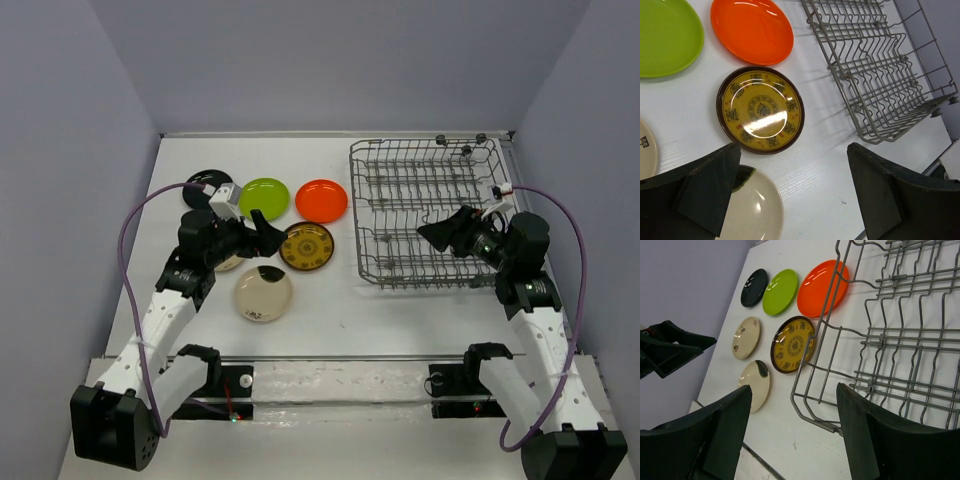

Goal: Load the plates into the dish rack

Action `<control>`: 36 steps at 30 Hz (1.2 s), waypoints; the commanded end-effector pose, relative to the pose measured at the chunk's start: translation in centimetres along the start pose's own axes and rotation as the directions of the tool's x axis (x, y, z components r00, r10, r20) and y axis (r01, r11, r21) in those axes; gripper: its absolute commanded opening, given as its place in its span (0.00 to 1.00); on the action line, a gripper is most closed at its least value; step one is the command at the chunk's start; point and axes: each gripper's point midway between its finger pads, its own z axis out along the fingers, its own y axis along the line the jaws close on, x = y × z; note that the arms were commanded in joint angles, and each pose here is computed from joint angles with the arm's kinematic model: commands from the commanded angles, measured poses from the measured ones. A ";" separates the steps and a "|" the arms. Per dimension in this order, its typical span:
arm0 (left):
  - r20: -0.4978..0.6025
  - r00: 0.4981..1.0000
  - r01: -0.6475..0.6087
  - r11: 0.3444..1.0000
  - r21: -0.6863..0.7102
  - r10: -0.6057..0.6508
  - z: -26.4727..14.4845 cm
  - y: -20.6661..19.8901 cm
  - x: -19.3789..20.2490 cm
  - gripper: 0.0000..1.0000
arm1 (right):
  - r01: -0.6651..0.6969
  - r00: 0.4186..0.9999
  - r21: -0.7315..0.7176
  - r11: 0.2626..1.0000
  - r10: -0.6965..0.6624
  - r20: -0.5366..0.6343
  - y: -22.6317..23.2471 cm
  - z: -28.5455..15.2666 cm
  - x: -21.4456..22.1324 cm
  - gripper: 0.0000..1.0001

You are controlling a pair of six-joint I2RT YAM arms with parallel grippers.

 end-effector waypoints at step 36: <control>-0.300 0.938 0.037 0.909 -0.415 -0.175 10.6 10.6 4.9 0.66 | 0.085 0.996 -0.160 0.983 -0.080 0.037 2.2 -0.1 1.4 0.60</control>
